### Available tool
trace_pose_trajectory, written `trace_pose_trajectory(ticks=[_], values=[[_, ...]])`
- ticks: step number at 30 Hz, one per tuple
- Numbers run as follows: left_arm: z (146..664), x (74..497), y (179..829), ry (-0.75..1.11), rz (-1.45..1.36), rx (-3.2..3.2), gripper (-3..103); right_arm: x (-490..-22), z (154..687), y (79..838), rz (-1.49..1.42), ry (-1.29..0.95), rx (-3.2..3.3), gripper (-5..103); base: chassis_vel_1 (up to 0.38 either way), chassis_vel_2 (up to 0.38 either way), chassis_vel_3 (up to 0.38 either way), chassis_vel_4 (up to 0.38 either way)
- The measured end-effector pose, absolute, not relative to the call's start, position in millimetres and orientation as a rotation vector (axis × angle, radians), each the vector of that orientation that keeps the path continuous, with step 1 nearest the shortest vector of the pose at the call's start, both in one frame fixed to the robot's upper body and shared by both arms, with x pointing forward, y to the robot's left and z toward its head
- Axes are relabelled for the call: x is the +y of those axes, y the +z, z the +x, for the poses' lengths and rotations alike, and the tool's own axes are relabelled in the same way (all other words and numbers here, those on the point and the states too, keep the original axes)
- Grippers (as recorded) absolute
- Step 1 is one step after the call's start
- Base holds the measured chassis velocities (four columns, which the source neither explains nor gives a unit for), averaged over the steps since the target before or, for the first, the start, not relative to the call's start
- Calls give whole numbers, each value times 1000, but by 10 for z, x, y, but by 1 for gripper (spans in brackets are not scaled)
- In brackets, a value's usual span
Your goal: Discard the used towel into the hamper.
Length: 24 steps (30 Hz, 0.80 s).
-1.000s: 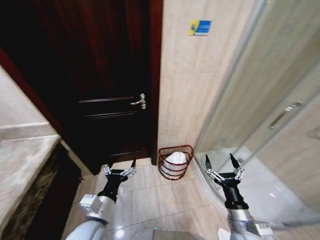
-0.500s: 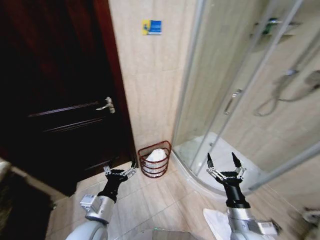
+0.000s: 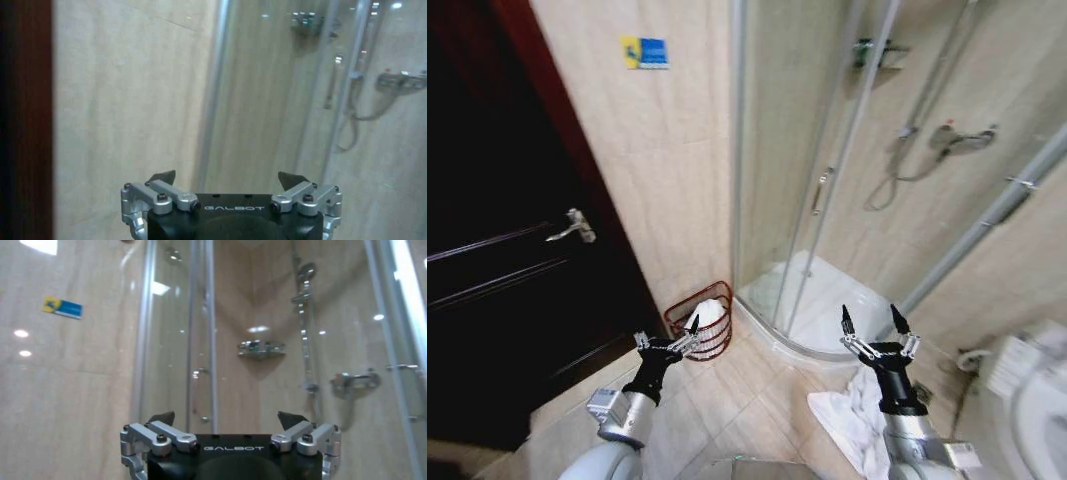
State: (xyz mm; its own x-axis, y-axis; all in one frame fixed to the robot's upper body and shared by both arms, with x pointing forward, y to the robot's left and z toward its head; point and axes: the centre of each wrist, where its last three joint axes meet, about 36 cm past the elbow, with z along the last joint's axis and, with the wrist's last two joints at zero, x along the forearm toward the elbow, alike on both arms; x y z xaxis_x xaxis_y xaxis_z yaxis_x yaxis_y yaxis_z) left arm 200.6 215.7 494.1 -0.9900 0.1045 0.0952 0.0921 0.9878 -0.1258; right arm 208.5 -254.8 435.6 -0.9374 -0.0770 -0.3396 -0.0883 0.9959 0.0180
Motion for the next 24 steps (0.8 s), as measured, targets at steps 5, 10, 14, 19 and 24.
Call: trace_pose_trajectory(ticks=[5,10,14,19,24], values=[[2006,2157,4941,185,-150,-3030,100,-2539,2086,4354,-121,53,2790,100,-114,-119,-125,-128],[2006,2157,4941,185,-150,-3030,100,-2542,2081,4360,-117,54,2787,100,-136,-117,-131,-125],[2006,2157,4941,185,-150,-3031,100,-2545,2078,4346,-108,69,2785,100,-116,-128,-116,-116],[2006,2157,4941,185,-150,-3031,100,-2548,2062,4329,-108,78,2779,100,-128,-124,-117,-126],[2006,2157,4941,185,-150,-3031,100,-2551,2059,4322,-106,76,2777,100,-124,-124,-127,-117]])
